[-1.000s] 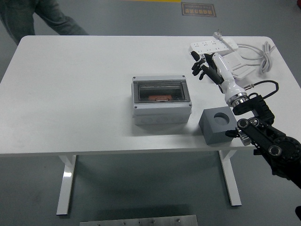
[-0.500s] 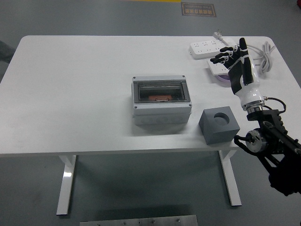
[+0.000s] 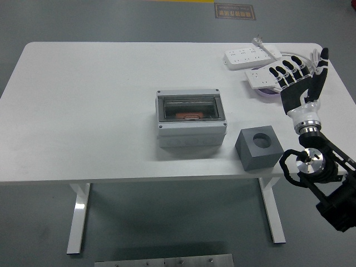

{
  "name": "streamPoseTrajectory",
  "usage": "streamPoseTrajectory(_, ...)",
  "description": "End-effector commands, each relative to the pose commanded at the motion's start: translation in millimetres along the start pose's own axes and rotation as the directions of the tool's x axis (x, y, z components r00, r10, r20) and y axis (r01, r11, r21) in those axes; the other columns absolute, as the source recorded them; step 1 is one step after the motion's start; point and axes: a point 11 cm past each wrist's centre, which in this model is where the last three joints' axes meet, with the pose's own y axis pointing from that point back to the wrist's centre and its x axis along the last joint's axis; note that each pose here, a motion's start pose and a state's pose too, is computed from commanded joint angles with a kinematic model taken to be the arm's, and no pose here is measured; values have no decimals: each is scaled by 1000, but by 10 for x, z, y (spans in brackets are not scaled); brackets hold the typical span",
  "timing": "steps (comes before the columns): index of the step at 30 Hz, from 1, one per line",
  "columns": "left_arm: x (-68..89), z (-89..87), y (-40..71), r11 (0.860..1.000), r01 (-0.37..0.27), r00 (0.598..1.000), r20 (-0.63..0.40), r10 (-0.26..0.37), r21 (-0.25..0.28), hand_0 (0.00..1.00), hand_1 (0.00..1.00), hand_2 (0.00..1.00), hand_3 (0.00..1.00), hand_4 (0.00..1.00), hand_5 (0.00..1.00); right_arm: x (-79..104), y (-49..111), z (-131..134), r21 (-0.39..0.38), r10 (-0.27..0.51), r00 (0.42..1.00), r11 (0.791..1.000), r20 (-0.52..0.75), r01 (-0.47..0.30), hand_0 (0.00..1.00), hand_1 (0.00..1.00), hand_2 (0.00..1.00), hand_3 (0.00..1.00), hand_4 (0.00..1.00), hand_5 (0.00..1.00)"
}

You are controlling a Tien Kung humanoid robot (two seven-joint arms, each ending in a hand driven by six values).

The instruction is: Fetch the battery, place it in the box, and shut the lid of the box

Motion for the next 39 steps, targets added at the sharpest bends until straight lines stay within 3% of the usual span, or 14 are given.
streamPoseTrajectory(6, 51, -40, -17, 1000, -6, 1000, -4, 6, 14, 440, 643, 644, 644, 818, 903, 34, 33, 77, -50, 8, 998, 999, 63, -5, 542, 419, 434, 457, 906, 912)
streamPoseTrajectory(22, 233, -115, -61, 999, -26, 1000, 14, 25, 32, 459, 644, 645, 666, 816, 905, -32, 61, 230, -137, -38, 998, 990, 53, 45, 547, 448, 465, 477, 909, 914)
streamPoseTrajectory(39, 194, -147, -64, 999, -8, 1000, 9, 7, 49, 464, 642, 647, 669, 820, 912, -296, -102, 272, -127, -59, 995, 990, 80, 69, 571, 466, 490, 522, 911, 917)
